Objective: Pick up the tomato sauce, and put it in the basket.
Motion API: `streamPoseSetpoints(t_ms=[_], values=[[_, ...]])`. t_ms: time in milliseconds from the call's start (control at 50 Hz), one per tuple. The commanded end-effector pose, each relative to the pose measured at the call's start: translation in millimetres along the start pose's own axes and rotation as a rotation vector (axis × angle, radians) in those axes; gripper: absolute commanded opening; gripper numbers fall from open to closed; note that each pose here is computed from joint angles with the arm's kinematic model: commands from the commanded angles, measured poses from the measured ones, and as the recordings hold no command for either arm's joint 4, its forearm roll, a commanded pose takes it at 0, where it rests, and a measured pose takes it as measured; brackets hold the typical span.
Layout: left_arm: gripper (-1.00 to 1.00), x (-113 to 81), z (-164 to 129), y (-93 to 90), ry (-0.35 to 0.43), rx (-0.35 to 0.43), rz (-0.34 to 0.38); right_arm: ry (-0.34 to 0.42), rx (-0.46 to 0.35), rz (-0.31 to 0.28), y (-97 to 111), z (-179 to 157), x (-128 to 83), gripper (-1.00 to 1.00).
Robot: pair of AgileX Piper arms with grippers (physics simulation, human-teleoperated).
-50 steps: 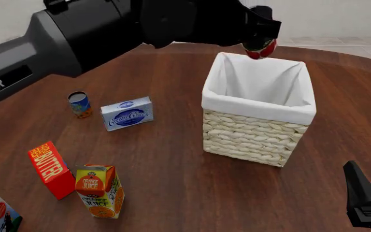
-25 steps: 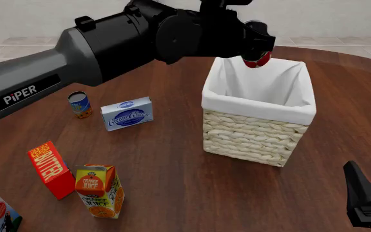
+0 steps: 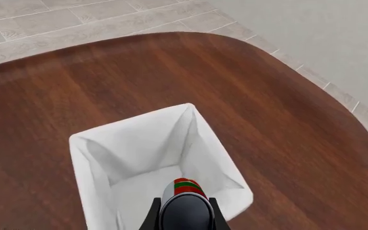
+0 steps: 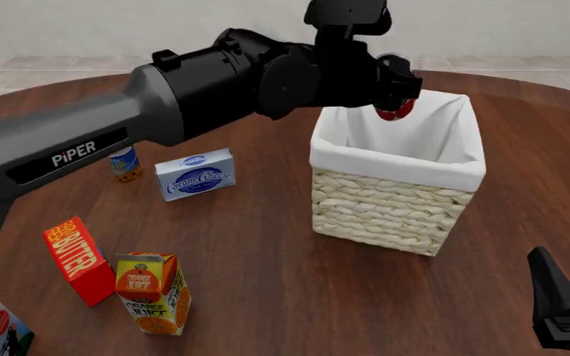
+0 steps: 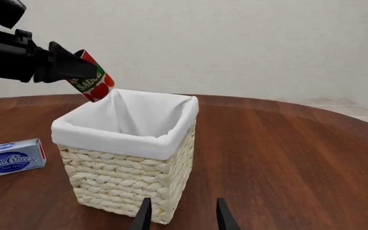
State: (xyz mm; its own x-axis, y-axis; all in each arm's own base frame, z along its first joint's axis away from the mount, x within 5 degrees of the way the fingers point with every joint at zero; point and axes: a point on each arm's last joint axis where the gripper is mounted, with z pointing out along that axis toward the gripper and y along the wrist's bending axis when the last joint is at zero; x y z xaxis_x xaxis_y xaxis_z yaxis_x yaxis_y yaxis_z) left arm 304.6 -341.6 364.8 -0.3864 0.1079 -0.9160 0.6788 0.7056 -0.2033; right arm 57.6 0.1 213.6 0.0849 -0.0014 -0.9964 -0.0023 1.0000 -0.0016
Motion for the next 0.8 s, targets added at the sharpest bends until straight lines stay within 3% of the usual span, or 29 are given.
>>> streamPoseSetpoints(t_ms=[20, 800], values=[[-1.0, 7.8, 11, 2.9, 0.005, -0.004, 0.002, 0.0, 0.0, 0.0, 0, 0, 0, 1.0], [-1.0, 33.0, 41, 9.1, 0.06, -0.017, -0.015, 0.0, 0.0, 0.0, 0, 0, 0, 1.0]])
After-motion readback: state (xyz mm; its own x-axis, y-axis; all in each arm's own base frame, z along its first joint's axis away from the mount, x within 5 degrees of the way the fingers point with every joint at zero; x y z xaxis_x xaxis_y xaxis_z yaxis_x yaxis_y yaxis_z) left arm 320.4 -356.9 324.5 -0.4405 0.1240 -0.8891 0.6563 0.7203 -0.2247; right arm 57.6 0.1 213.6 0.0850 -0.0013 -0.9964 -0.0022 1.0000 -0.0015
